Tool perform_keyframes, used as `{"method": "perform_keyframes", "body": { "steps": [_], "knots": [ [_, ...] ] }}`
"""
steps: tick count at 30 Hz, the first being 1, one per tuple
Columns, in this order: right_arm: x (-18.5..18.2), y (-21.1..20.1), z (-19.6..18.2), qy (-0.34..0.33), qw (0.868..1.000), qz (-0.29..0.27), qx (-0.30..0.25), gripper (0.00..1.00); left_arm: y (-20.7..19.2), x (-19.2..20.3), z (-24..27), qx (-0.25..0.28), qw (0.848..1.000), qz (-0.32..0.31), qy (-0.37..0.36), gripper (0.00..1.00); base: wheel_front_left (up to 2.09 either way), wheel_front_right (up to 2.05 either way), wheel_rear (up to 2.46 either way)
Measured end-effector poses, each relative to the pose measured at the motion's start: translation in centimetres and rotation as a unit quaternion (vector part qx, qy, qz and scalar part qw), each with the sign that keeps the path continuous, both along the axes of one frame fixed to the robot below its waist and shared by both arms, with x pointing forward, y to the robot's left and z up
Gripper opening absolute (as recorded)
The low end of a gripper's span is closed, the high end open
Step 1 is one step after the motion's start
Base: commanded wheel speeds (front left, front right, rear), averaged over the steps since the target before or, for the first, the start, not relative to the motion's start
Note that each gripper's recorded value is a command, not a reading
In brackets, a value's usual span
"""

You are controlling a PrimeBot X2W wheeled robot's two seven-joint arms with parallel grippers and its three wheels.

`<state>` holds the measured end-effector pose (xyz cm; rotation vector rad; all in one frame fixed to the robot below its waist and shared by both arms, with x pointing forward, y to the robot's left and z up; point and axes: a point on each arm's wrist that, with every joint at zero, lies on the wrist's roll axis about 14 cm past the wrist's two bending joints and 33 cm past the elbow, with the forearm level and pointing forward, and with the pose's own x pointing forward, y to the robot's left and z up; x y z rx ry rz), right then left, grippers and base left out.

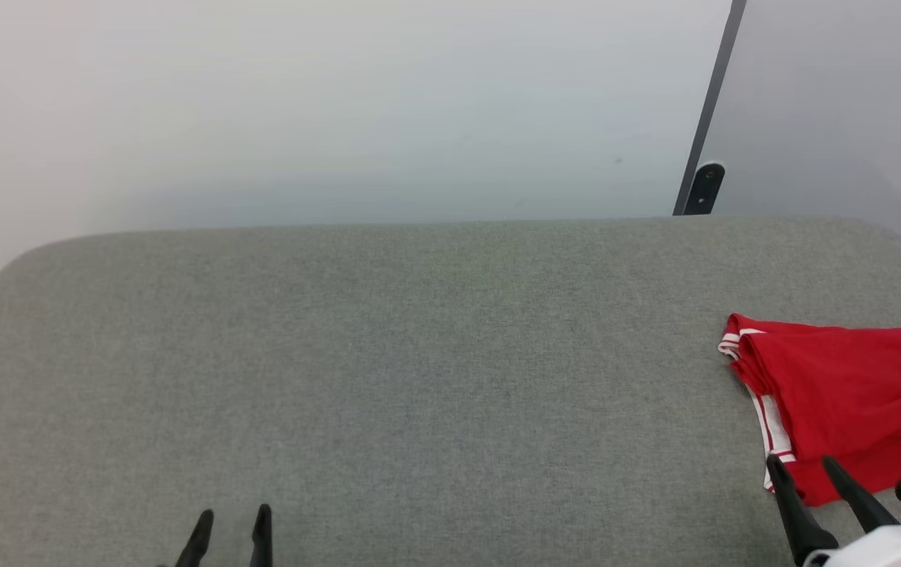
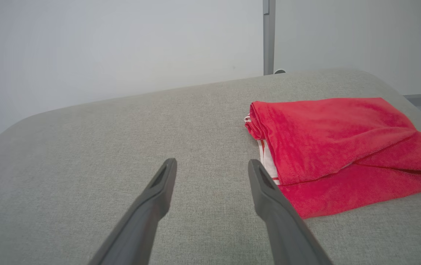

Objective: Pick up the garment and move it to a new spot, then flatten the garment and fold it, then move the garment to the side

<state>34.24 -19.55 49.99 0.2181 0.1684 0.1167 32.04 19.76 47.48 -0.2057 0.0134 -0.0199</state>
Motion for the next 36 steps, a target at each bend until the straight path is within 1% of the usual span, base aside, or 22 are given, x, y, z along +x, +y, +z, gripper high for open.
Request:
{"method": "perform_keyframes", "body": {
  "steps": [5, 11, 36],
  "knots": [
    [-1.2, -0.2, 0.2, 0.004, 1.0, -0.004, -0.003, 1.0, 0.7, -1.6, 0.4, 0.004, 1.0, 0.014, -0.005, 1.0, 0.0, 0.0, 0.0],
    [-1.8, 0.1, 0.6, 0.004, 1.0, 0.0, -0.008, 1.0, 1.1, -2.7, 1.3, 0.01, 1.0, 0.022, -0.012, 1.0, 0.0, 0.0, 0.0],
    [-2.1, 0.5, 0.3, 0.013, 1.0, 0.005, -0.005, 1.0, 1.4, -3.1, 1.7, 0.016, 1.0, 0.024, -0.012, 1.0, 0.0, 0.0, 0.0]
  ]
}}
